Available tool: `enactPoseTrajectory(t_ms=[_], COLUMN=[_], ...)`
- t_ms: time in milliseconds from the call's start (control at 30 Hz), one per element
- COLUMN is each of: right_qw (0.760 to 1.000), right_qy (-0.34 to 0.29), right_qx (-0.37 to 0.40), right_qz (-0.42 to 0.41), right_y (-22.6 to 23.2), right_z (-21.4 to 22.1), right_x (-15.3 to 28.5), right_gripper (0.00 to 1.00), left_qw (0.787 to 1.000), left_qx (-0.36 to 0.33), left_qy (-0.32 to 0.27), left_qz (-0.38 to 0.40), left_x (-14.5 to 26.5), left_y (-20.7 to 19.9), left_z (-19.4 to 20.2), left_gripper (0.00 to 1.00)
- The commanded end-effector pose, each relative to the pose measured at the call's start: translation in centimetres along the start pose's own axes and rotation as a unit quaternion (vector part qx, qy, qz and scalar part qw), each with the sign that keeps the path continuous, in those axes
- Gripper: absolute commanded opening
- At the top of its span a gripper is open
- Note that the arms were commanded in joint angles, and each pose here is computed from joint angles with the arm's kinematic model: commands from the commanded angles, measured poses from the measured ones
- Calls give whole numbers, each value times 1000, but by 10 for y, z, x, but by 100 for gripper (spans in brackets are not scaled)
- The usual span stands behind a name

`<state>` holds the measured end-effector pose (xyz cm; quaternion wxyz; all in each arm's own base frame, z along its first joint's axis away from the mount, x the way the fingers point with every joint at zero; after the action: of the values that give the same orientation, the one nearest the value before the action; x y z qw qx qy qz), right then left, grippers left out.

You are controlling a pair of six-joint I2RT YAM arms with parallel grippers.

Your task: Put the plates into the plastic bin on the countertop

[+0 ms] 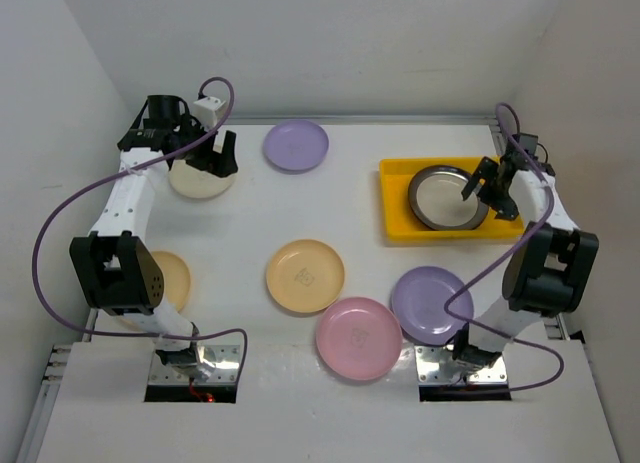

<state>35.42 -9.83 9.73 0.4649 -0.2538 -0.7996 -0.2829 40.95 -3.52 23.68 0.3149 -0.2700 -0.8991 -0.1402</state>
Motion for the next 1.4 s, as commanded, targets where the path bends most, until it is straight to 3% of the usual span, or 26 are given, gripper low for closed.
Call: enactPoseTrajectory(t_ms=[0, 33, 100, 167, 267, 367, 500, 833, 967, 1000, 1100, 1233, 1367], right_qw=[993, 994, 996, 999, 999, 996, 995, 987, 985, 986, 989, 992, 991], right_qy=[-111, -99, -87, -29, 26, 56, 68, 80, 116, 120, 110, 91, 98], right_qx=[48, 47, 27, 14, -7, -17, -4, 26, 34, 37, 48, 64, 88], right_qz=[13, 23, 13, 25, 33, 61, 72, 133, 120, 112, 88, 55, 33], right_y=[7, -1, -9, -27, -52, -71, -80, -97, -91, -88, -79, -66, -58], right_z=[-19, -3, 24, 64, 121, 152, 165, 165, 176, 179, 184, 189, 197], right_x=[71, 70, 87, 83, 71, 58, 40, 10, 5, 6, 14, 30, 45], right_gripper=[90, 96, 99, 99, 95, 88, 79, 81, 52, 38, 17, 0, 0], left_qw=[999, 999, 999, 999, 999, 999, 998, 997, 997, 997, 998, 998, 998], left_qx=[-21, -21, -21, -20, -18, -23, -23, -26, -26, -24, -22, -22, -22], left_qy=[-29, -29, -29, -28, -30, -37, -42, -54, -54, -51, -47, -47, -47], left_qz=[-9, -9, -9, -3, 9, 21, 31, 42, 41, 43, 45, 45, 45], left_x=[15, 15, 15, 14, 10, 10, 10, 19, 21, 21, 19, 19, 21], left_y=[-2, -2, -2, -4, -7, -10, -13, -23, -24, -25, -26, -26, -28], left_z=[-16, -16, -16, -13, -13, -15, -17, -17, -16, -15, -12, -12, -10], left_gripper=[100, 100, 100, 100, 100, 100, 100, 100, 100, 100, 100, 100, 100])
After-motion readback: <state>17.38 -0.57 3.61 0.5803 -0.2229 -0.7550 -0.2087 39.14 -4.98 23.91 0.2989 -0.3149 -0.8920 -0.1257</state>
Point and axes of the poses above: each gripper's point midway between its finger pads, its own x axis back along the fingers, its own y axis along the line the jaws close on, z = x × y, the point moved 2 cm from there along x, back along the fingers, and after that the axes turned 10 degrees about -x, right-handed, at the moved point
